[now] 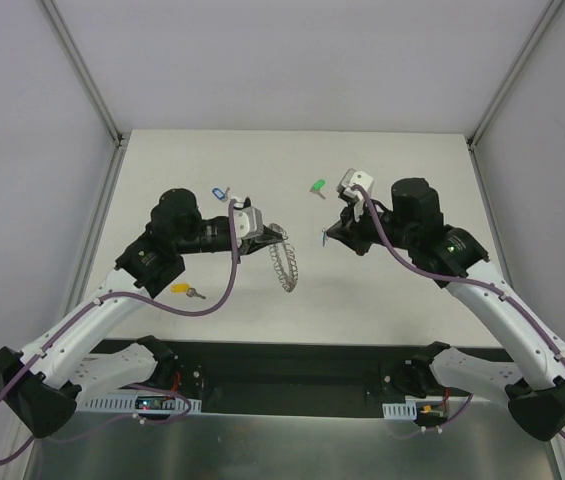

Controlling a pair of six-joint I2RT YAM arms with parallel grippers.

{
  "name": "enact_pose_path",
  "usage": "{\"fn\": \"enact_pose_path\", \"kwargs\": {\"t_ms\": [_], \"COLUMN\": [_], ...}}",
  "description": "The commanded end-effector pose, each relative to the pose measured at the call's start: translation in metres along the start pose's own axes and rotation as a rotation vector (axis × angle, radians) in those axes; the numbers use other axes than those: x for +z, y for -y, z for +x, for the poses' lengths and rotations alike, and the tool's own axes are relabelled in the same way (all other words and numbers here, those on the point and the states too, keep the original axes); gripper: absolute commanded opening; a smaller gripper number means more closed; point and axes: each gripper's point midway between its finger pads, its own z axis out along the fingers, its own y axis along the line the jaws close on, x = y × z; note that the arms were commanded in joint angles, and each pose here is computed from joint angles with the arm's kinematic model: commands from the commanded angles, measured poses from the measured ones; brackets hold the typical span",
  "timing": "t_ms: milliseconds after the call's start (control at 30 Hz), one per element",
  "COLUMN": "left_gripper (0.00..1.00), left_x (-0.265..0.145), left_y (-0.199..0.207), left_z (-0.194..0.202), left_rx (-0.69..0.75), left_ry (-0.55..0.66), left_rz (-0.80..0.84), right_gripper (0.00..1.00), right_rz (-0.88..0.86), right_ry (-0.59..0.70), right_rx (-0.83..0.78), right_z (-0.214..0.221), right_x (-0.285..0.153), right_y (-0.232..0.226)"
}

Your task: Put the keys on the keyring

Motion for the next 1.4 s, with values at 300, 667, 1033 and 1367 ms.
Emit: {"fn": "enact_pose_path", "kwargs": {"t_ms": [300,667,1033,1367], "left_gripper": [0.00,0.00,0.00,0.00], "left_x": [0.007,0.004,0.003,0.000], "left_y": [0.023,0.025,0.021,0.024], "left_z": [-0.048,-0.050,-0.047,-0.048], "left_rx": [0.061,0.055,0.049,0.043], "left_ry": [0.119,0.121,0.108,0.114], "left_rz": [0.273,0.272,0.230,0.230], "right_gripper": [0.01,0.01,0.01,0.01], "right_rz": [-0.252,-0.277,-0.239,-0.209], "right_ry": [0.036,0.000,-0.048,-0.059], "right_rx": [-0.197,-0.343,-0.425,-0.470], "right_z": [-0.050,-0.058,-0.055,-0.058], "right_x": [-0.043,-0.029,-0.014,-0.008], "right_y": [-0.049,-0.067,-0.073,-0.077]}}
